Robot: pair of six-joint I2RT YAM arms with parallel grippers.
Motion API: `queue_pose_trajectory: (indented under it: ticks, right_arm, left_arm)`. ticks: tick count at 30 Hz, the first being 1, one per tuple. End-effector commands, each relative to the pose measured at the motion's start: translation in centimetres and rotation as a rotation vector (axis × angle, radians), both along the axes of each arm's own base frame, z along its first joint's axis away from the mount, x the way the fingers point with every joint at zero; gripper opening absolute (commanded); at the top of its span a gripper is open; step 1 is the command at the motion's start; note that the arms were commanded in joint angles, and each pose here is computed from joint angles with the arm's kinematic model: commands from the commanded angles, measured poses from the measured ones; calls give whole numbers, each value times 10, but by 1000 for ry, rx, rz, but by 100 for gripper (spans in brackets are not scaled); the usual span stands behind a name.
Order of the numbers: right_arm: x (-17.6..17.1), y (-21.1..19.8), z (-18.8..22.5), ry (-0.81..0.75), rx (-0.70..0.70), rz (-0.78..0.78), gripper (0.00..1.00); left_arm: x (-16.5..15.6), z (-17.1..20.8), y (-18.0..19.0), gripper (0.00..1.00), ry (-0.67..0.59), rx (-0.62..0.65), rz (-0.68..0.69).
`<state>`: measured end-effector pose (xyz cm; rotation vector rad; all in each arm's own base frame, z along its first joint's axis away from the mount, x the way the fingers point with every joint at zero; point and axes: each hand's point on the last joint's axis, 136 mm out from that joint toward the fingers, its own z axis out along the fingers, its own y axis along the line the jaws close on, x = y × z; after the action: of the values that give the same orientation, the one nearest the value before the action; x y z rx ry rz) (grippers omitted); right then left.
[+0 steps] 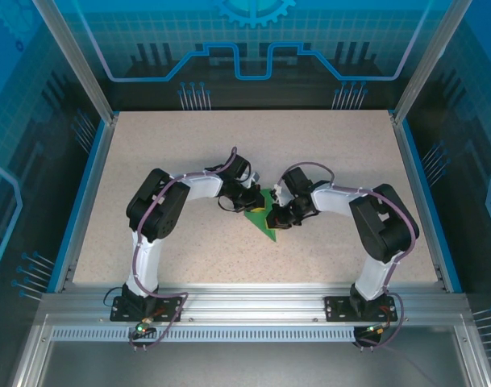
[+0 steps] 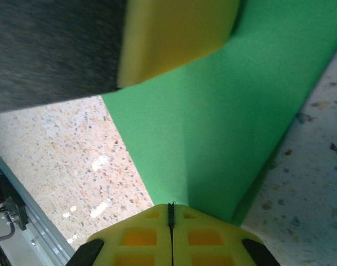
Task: Fold a paper plane with a square sheet of paper (fold left side to right side)
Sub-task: Fourth fold the wing at the center of the table.
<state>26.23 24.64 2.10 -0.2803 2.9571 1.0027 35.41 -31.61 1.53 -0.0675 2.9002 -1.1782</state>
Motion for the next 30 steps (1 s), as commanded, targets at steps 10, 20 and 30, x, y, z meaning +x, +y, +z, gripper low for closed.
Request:
queue_pose_trajectory:
  ticks: [10,20,30]
  right_arm:
    - [-38,-30,-28,130,-136,-2,6]
    - [-66,-45,-36,185,-199,36,6]
    - [-60,-45,-51,199,-199,1,0]
  left_arm:
    - [-19,-32,24,0,80,130,18]
    - [-15,-27,26,0,66,116,25]
    - [-3,54,5,13,-185,-83,-46]
